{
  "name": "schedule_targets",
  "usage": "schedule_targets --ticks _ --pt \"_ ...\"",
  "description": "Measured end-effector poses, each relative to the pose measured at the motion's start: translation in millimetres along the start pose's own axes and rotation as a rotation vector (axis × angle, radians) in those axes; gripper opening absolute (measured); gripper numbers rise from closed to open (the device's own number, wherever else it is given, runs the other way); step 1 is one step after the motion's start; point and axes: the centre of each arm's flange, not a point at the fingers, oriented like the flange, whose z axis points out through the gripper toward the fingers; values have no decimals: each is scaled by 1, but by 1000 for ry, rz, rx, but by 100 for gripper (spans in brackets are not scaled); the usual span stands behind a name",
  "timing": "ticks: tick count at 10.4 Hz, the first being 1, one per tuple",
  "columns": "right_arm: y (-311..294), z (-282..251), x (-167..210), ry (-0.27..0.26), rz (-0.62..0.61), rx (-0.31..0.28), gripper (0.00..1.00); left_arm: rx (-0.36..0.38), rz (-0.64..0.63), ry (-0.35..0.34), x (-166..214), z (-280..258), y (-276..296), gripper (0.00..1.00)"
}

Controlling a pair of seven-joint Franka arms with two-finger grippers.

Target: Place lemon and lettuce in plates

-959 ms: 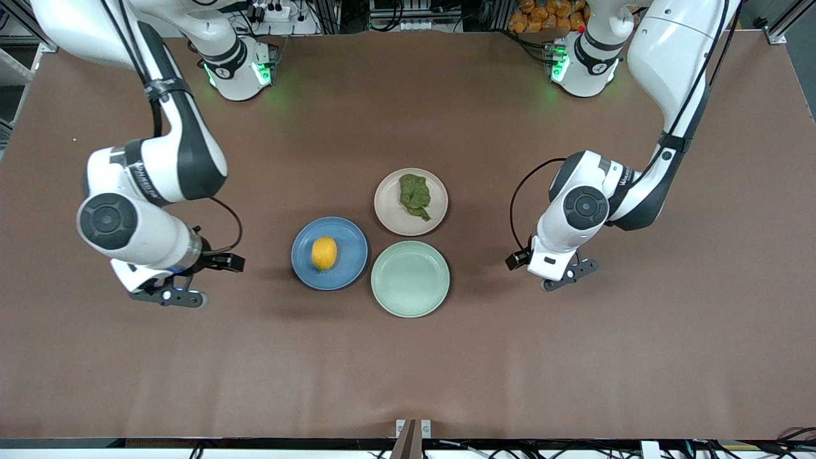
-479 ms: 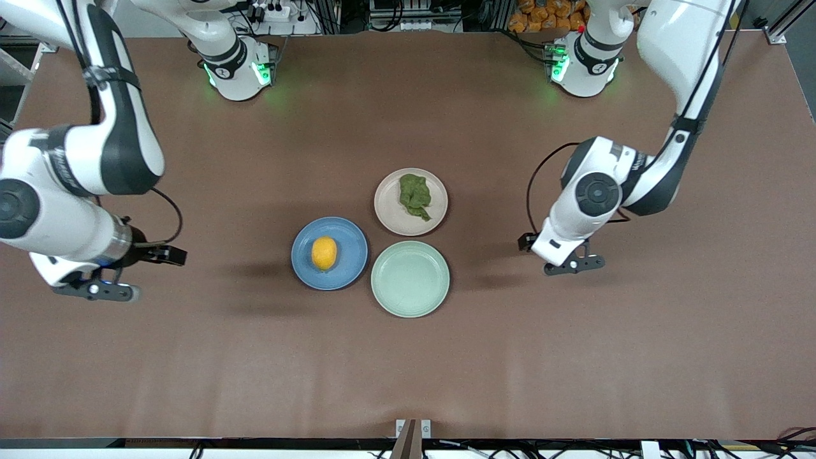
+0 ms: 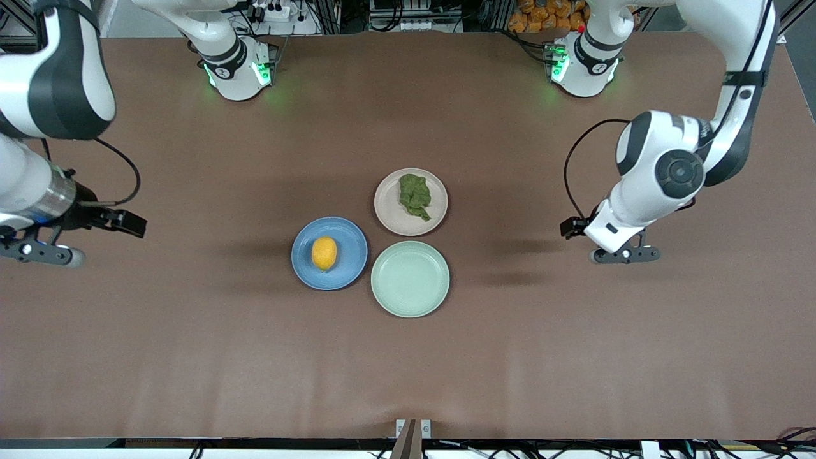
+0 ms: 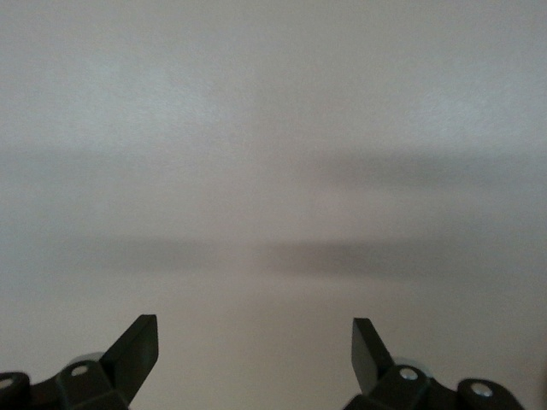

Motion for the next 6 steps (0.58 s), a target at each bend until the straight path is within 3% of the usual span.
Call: schedule_targets --ticks 2,6 --pt "6 -30 -20 4 -13 34 100 -23 -44 62 -1 -49 -19 100" --pt "20 -62 -43 2 -9 104 100 -14 -10 72 -3 -129 -34 100"
